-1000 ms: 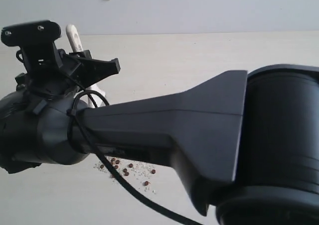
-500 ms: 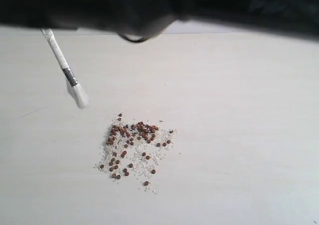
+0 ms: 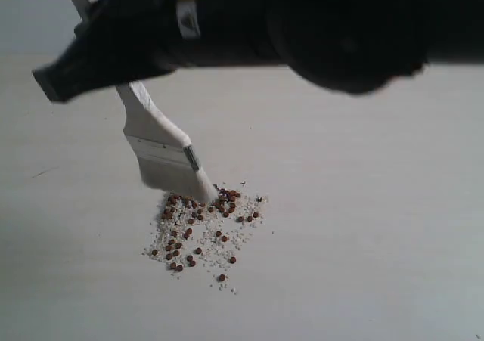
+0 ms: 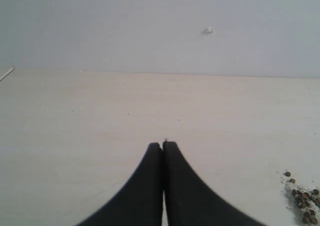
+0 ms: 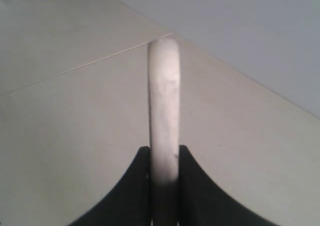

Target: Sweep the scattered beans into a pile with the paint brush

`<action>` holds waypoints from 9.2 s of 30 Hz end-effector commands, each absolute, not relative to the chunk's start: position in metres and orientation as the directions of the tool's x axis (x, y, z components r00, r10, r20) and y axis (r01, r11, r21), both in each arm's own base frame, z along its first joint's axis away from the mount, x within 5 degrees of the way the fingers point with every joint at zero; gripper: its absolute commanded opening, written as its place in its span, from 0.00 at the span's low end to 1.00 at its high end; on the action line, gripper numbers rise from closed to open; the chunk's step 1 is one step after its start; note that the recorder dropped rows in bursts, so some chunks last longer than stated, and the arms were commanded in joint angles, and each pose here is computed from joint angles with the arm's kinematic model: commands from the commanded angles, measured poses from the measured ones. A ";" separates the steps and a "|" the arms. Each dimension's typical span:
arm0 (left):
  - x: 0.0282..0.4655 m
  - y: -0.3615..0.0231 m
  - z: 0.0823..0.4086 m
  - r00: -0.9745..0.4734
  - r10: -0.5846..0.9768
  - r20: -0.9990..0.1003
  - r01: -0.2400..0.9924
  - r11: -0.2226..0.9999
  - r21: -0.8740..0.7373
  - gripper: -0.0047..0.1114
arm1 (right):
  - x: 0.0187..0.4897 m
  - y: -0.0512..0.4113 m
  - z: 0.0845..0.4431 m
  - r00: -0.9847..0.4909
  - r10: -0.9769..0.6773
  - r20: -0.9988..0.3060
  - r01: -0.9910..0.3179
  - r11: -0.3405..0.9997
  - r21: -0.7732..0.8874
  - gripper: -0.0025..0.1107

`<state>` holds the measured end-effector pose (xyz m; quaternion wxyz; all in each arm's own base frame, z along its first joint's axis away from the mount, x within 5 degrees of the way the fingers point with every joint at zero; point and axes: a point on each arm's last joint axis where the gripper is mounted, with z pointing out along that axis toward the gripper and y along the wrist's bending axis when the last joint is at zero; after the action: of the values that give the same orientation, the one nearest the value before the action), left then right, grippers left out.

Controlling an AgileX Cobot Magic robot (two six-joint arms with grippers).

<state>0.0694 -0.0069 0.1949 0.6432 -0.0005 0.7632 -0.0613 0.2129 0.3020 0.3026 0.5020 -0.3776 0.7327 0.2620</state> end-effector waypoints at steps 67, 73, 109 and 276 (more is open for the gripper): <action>0.069 -0.007 0.196 -0.164 -0.087 -0.983 0.077 0.992 -0.101 0.04 | 0.238 0.231 0.206 -0.280 -0.300 -0.912 -0.929 -0.154 0.336 0.02; 0.069 -0.007 0.196 -0.164 -0.087 -0.983 0.077 0.992 -0.101 0.04 | 0.228 0.225 0.178 -0.277 -0.335 -0.901 -0.923 -0.167 0.346 0.02; 0.069 -0.007 0.196 -0.164 -0.087 -0.983 0.077 0.992 -0.101 0.04 | 0.339 0.228 0.188 -0.213 -0.217 -0.953 -0.973 -0.044 0.228 0.02; 0.069 -0.007 0.196 -0.164 -0.087 -0.983 0.077 0.992 -0.101 0.04 | 0.345 0.269 0.222 0.174 -0.203 -0.964 -0.985 -0.033 -0.171 0.02</action>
<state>0.0694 -0.0069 0.1949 0.6432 -0.0005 0.7632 -0.0613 0.3456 0.2707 0.2038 0.4658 -0.5975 0.5049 0.4137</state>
